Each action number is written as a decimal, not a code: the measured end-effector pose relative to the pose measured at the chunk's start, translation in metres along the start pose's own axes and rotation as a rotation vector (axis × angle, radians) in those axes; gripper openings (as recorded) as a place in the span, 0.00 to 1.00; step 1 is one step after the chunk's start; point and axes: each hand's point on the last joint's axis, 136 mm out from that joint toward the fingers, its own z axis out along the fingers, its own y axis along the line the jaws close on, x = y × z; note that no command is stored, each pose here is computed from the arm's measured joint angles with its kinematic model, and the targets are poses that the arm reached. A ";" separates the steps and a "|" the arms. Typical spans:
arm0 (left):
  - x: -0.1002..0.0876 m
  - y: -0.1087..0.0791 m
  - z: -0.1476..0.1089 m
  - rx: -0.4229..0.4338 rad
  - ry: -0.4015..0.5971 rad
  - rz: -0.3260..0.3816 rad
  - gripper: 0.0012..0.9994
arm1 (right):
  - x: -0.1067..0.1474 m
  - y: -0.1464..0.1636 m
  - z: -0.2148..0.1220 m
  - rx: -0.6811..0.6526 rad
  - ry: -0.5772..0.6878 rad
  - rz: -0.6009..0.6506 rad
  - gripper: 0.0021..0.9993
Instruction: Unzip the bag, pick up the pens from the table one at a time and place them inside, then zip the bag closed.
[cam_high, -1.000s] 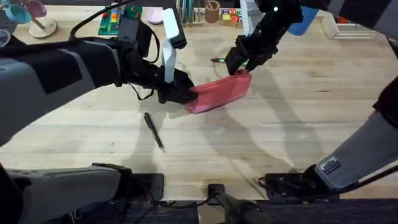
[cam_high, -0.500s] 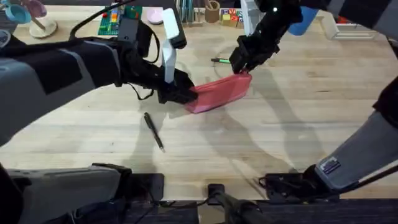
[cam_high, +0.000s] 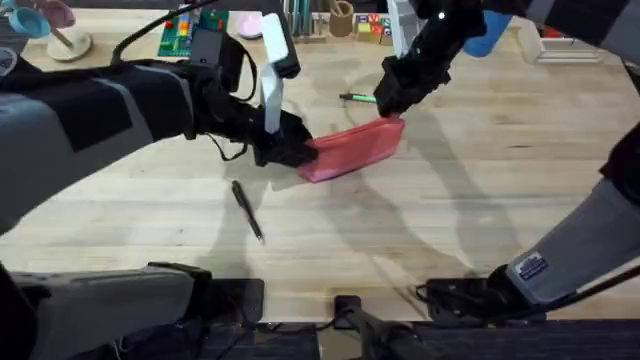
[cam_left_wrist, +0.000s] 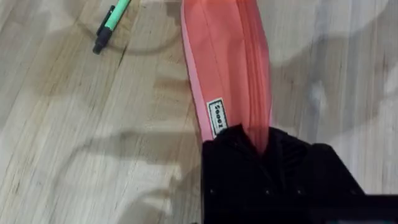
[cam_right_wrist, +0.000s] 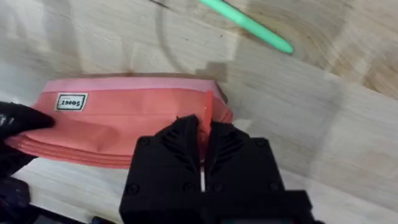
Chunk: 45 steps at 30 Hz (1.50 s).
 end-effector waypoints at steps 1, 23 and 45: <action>0.000 0.000 0.000 0.000 0.000 0.000 0.04 | 0.000 0.000 0.000 0.000 0.000 0.000 0.03; -0.002 0.001 0.000 -0.003 -0.007 0.007 0.04 | -0.016 0.006 -0.034 0.002 -0.016 -0.016 0.03; -0.001 0.001 0.000 -0.004 -0.005 0.006 0.04 | -0.016 0.008 -0.043 0.004 -0.015 -0.035 0.03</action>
